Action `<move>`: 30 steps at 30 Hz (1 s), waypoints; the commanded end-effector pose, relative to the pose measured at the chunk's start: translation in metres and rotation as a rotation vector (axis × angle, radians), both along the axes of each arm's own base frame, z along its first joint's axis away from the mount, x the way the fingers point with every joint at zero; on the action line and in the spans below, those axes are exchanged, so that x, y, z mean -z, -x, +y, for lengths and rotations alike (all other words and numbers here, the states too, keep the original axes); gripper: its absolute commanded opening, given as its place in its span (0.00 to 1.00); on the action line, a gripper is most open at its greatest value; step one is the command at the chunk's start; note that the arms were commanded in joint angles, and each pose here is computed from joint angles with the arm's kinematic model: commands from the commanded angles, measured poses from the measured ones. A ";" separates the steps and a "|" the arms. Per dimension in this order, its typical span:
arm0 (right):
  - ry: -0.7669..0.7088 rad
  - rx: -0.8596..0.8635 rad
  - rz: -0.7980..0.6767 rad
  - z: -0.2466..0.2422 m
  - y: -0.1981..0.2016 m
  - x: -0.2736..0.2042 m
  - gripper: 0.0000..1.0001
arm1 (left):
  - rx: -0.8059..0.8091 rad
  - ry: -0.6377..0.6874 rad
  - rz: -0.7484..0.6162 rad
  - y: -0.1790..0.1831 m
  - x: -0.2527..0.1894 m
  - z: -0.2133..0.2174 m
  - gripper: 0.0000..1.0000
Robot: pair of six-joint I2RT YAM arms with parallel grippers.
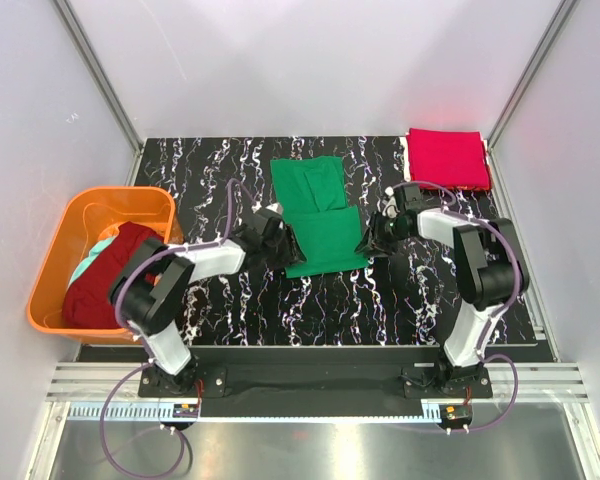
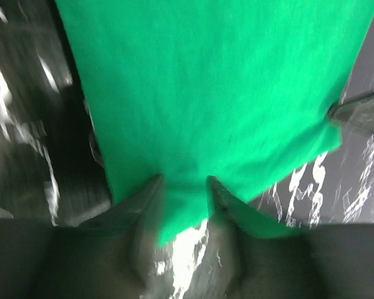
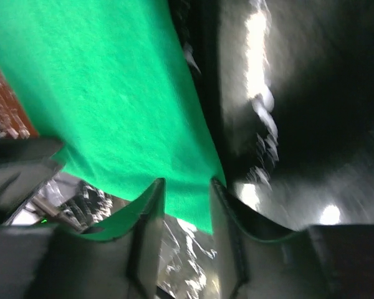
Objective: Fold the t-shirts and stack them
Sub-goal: Fold the tshirt
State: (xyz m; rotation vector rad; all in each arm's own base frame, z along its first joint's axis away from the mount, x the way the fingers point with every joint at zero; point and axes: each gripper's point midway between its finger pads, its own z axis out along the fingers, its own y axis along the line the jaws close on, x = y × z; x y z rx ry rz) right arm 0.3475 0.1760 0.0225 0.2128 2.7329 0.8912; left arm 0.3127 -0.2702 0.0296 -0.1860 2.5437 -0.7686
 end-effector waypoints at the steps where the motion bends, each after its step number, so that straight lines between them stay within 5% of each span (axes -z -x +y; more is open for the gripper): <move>1: 0.140 0.021 -0.052 -0.027 0.010 -0.014 0.45 | 0.012 -0.082 -0.060 0.018 -0.026 0.013 0.53; 5: 0.186 0.041 -0.092 -0.039 0.021 -0.035 0.59 | -0.043 -0.115 -0.091 0.033 -0.046 0.036 0.66; 10: 0.157 0.068 -0.059 -0.038 0.039 -0.025 0.76 | -0.151 -0.123 -0.016 0.058 -0.032 0.060 0.65; 18: -0.042 0.159 0.002 -0.020 0.038 0.000 0.74 | -0.314 0.014 0.063 0.072 0.010 0.062 0.63; 30: -0.061 0.243 0.054 -0.022 0.039 0.019 0.66 | -0.474 0.047 0.249 0.072 0.042 0.053 0.62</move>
